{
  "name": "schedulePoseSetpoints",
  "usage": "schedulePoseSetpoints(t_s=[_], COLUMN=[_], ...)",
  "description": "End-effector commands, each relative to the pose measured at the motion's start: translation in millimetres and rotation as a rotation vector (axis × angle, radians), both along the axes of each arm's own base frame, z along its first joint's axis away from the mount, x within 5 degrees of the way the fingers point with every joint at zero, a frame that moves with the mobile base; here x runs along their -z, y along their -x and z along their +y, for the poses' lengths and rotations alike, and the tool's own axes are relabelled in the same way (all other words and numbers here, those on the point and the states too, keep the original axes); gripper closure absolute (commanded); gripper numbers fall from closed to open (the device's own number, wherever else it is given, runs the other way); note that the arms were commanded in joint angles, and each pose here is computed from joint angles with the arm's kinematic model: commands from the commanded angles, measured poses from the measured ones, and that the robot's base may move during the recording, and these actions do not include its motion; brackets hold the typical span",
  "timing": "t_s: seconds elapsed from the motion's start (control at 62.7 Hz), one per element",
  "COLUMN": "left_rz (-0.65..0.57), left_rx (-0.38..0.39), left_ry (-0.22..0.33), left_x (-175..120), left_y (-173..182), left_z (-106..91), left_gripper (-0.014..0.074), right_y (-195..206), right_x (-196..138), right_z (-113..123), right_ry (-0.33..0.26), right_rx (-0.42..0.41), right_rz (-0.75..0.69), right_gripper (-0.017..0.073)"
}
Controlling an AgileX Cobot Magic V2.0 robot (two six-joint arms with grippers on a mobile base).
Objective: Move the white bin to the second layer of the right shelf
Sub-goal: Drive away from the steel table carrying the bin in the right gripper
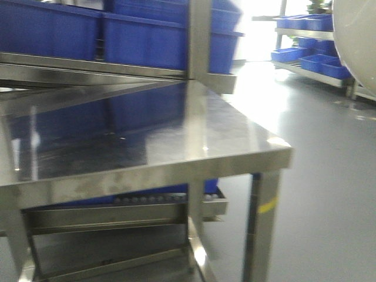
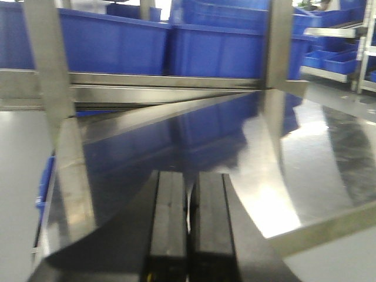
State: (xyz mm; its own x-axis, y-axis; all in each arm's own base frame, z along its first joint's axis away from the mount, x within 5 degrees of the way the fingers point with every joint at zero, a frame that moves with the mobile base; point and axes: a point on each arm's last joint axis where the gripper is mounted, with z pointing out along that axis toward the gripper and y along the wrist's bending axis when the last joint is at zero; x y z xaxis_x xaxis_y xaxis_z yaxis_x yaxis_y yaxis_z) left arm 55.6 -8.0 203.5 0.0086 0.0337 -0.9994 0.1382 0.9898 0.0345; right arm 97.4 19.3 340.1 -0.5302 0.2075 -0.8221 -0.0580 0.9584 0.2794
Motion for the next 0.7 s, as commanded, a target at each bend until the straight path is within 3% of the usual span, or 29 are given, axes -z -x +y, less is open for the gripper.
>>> schedulePoseSetpoints(t_s=[0.0, 0.686], left_rz=[-0.059, -0.059], left_rx=[-0.003, -0.003], left_ry=[0.017, 0.017], left_x=[4.1, 4.1], left_y=[-0.3, -0.3], left_z=[0.3, 0.3], left_gripper=[0.0509, 0.0509], right_y=[-3.7, -3.7], right_x=[-15.4, -15.4], right_z=[-0.1, -0.1], right_ry=[-0.029, -0.029], right_rx=[0.015, 0.015], right_rz=[-0.101, -0.1], right_gripper=[0.0503, 0.0503])
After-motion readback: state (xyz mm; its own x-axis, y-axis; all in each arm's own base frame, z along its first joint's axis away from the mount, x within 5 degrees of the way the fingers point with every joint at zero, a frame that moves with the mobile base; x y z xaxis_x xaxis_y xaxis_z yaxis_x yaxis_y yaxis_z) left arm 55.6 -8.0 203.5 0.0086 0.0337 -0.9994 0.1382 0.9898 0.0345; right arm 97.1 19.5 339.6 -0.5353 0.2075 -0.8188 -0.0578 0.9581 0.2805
